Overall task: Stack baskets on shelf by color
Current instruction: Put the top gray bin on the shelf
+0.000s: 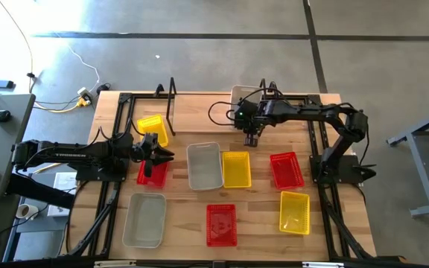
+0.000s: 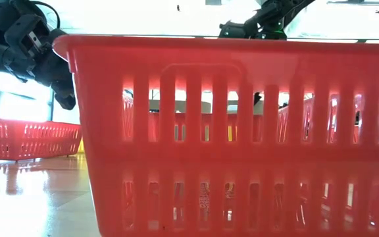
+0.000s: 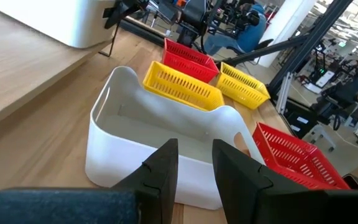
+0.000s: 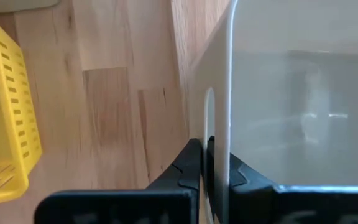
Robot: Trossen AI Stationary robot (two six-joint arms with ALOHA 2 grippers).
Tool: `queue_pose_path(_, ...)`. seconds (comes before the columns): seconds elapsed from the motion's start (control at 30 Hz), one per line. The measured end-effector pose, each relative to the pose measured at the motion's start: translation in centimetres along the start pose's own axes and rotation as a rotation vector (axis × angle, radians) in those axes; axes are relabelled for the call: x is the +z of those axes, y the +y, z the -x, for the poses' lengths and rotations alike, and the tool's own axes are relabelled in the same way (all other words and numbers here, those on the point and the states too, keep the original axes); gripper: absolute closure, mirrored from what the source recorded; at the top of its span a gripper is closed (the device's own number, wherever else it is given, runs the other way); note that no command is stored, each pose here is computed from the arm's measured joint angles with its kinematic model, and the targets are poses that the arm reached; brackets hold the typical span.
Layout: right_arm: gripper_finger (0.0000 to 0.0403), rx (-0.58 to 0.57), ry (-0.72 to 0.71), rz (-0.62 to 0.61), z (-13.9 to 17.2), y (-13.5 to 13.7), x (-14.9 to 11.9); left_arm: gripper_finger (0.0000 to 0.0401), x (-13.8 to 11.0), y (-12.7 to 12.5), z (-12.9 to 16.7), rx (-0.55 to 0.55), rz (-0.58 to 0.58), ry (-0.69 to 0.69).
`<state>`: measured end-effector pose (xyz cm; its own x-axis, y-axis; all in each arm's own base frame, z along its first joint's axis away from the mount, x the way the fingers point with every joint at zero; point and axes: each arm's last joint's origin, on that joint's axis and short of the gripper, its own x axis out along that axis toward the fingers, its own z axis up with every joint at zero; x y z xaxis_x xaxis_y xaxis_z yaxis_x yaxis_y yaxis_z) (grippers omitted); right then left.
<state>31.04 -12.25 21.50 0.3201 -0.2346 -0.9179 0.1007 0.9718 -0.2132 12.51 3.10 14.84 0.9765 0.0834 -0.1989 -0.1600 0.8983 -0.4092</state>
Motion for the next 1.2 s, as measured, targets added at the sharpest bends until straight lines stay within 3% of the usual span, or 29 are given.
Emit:
queue_pose_path(0.3,0.0322,-0.070,0.021,-0.001,0.0,-0.2,-0.1,0.0311,0.0,0.0,0.0,0.001,-0.008,0.000)
queue_pose_path(0.5,0.0291,-0.080,-0.005,-0.004,0.5,-0.3,0.1,0.0311,0.0,0.0,0.0,0.003,-0.024,-0.001)
queue_pose_path(0.87,0.0283,-0.096,0.009,-0.014,1.0,-0.4,0.2,0.0307,-0.1,0.1,0.0,0.028,-0.032,0.006)
queue_pose_path(1.2,0.0283,-0.106,-0.007,-0.038,3.4,-1.2,1.7,0.0243,-0.5,0.4,0.1,0.114,-0.010,0.127)
